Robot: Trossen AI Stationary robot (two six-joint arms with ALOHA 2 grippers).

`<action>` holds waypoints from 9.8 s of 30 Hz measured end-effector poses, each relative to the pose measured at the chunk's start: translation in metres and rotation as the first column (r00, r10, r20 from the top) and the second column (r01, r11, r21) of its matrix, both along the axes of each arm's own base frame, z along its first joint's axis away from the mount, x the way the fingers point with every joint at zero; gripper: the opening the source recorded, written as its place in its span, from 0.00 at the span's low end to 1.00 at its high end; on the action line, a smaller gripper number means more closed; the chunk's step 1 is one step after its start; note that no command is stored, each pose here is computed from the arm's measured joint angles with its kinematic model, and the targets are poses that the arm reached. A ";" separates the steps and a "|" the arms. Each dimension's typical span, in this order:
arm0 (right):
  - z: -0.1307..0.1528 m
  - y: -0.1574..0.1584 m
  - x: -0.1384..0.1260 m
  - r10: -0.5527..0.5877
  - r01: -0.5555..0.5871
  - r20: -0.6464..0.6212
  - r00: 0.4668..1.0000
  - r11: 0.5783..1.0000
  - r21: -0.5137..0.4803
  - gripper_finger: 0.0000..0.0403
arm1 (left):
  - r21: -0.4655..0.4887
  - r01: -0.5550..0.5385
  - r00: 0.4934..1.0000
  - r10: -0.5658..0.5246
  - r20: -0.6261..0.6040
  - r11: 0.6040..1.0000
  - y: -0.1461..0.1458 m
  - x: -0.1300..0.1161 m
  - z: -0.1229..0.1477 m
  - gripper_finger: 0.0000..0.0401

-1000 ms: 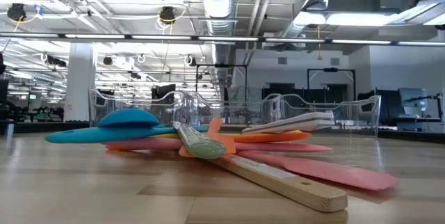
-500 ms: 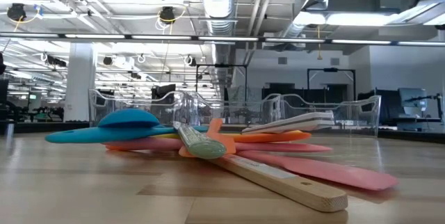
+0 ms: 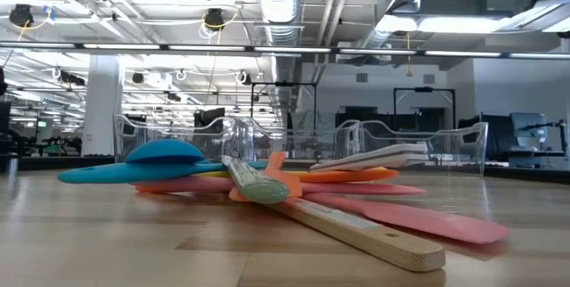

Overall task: Pick & Place Kitchen Items
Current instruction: Put the white patterned table knife into the right transparent bin

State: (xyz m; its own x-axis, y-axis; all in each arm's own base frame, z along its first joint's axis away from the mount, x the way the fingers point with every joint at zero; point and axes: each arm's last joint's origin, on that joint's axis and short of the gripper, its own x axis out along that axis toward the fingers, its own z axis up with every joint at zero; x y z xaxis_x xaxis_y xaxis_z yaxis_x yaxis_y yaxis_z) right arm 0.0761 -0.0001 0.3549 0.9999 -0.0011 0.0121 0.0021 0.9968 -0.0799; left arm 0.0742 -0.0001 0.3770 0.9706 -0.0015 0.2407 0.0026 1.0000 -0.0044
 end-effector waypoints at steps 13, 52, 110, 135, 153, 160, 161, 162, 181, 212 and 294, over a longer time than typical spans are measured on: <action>0.001 0.000 0.000 0.000 0.000 0.007 1.000 1.000 0.002 0.04 | 0.000 0.000 1.000 0.000 0.018 1.000 0.000 0.001 0.002 0.02; -0.055 0.004 -0.013 0.101 -0.098 0.091 0.991 0.995 -0.037 0.00 | 0.077 0.008 0.998 -0.003 -0.068 0.997 -0.001 -0.028 -0.093 0.02; -0.166 0.005 0.011 0.087 -0.073 -0.135 0.987 0.992 0.105 0.00 | 0.074 0.024 0.958 -0.002 -0.287 0.997 -0.001 0.003 -0.147 0.02; -0.165 0.005 0.011 0.087 -0.074 -0.122 0.989 0.992 0.104 0.00 | 0.074 0.023 0.965 -0.002 -0.262 0.997 -0.001 0.004 -0.144 0.02; -0.157 0.003 0.021 0.010 0.000 -0.067 0.998 0.988 0.157 0.00 | 0.048 0.067 0.914 -0.042 -0.404 0.997 -0.002 0.074 -0.157 0.02; -0.156 0.003 0.034 0.011 0.000 -0.072 0.997 0.988 0.157 0.00 | 0.039 0.068 0.900 -0.044 -0.433 0.997 -0.003 0.090 -0.165 0.02; -0.156 0.003 0.036 0.012 0.000 -0.074 0.997 0.988 0.157 0.00 | 0.040 0.069 0.902 -0.046 -0.429 0.997 -0.003 0.091 -0.165 0.02; -0.156 0.004 0.037 0.012 0.000 -0.071 0.997 0.988 0.157 0.00 | 0.039 0.076 0.906 -0.053 -0.420 0.996 -0.003 0.092 -0.165 0.02; -0.133 0.008 0.075 0.029 -0.015 -0.119 0.992 0.993 0.118 0.00 | -0.003 0.190 0.919 -0.179 -0.351 0.982 -0.008 0.092 -0.157 0.02; -0.070 0.064 0.195 -0.035 0.349 -0.567 0.823 0.818 0.456 0.00 | -0.082 0.181 0.917 -0.198 -0.347 0.980 -0.008 0.092 -0.157 0.02; -0.162 0.156 0.304 -0.108 0.732 -0.917 0.384 0.641 0.231 0.27 | -0.080 0.180 0.914 -0.196 -0.355 0.980 -0.008 0.092 -0.158 0.02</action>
